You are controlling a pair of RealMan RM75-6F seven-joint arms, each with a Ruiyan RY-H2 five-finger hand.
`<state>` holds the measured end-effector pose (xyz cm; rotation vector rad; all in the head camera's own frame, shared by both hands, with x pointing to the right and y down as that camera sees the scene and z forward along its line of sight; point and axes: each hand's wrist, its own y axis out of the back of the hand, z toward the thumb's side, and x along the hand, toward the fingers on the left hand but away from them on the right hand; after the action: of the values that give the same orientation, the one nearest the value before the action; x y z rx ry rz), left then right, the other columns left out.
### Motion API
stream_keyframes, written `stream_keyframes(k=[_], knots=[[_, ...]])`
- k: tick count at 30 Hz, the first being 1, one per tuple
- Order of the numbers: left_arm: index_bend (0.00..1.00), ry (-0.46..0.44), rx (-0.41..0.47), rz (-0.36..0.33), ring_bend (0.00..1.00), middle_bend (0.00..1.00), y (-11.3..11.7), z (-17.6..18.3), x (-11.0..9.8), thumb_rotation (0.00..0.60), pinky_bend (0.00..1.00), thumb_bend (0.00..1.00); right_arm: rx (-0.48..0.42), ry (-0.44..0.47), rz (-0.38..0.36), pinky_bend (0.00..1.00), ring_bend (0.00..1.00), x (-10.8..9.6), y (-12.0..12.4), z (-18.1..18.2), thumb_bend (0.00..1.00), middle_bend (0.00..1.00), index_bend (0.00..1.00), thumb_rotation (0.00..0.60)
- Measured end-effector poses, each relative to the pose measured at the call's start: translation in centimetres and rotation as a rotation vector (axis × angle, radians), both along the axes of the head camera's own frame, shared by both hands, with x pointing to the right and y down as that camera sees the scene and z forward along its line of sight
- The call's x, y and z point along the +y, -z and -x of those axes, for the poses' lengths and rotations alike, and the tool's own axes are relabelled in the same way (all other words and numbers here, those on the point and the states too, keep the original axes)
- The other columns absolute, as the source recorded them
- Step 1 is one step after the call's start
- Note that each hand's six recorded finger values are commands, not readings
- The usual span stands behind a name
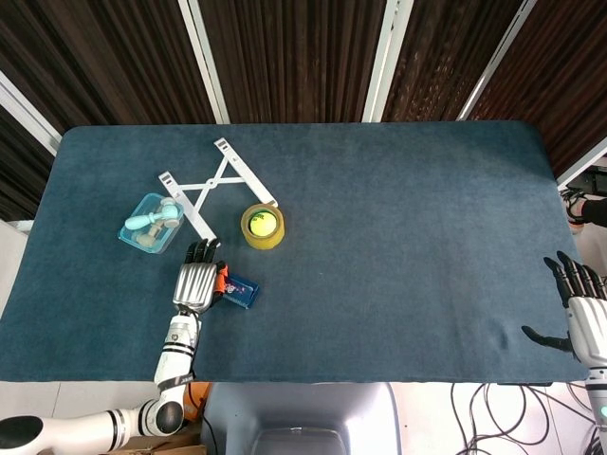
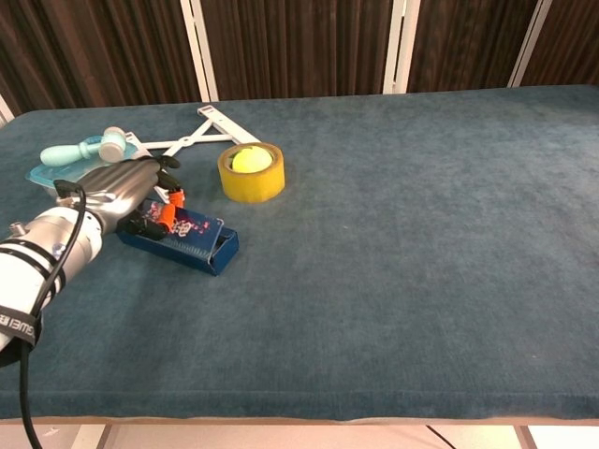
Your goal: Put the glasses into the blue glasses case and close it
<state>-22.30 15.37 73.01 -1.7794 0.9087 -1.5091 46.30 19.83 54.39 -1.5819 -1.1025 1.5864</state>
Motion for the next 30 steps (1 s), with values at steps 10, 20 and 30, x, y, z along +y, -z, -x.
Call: stream_keyframes(k=[10,20,30], knots=[[0.62,0.009,0.003,-0.010,0.00,0.10,-0.6,-0.5,-0.7,0.600,0.00,0.59,0.001,-0.003,-0.002,0.00,0.00,-0.1,0.1,-0.1,0.20,0.00,0.00,0.600],[0.57,0.011,-0.009,0.001,0.00,0.10,-1.5,-0.9,-1.2,0.600,0.00,0.56,0.006,-0.007,-0.001,0.00,0.00,-0.2,-0.1,-0.1,0.20,0.00,0.00,0.600],[0.22,0.013,0.008,0.046,0.00,0.03,-2.3,-1.0,-0.9,0.600,0.00,0.45,0.004,-0.012,-0.005,0.00,0.00,-0.2,0.0,-0.2,0.20,0.00,0.00,0.600]])
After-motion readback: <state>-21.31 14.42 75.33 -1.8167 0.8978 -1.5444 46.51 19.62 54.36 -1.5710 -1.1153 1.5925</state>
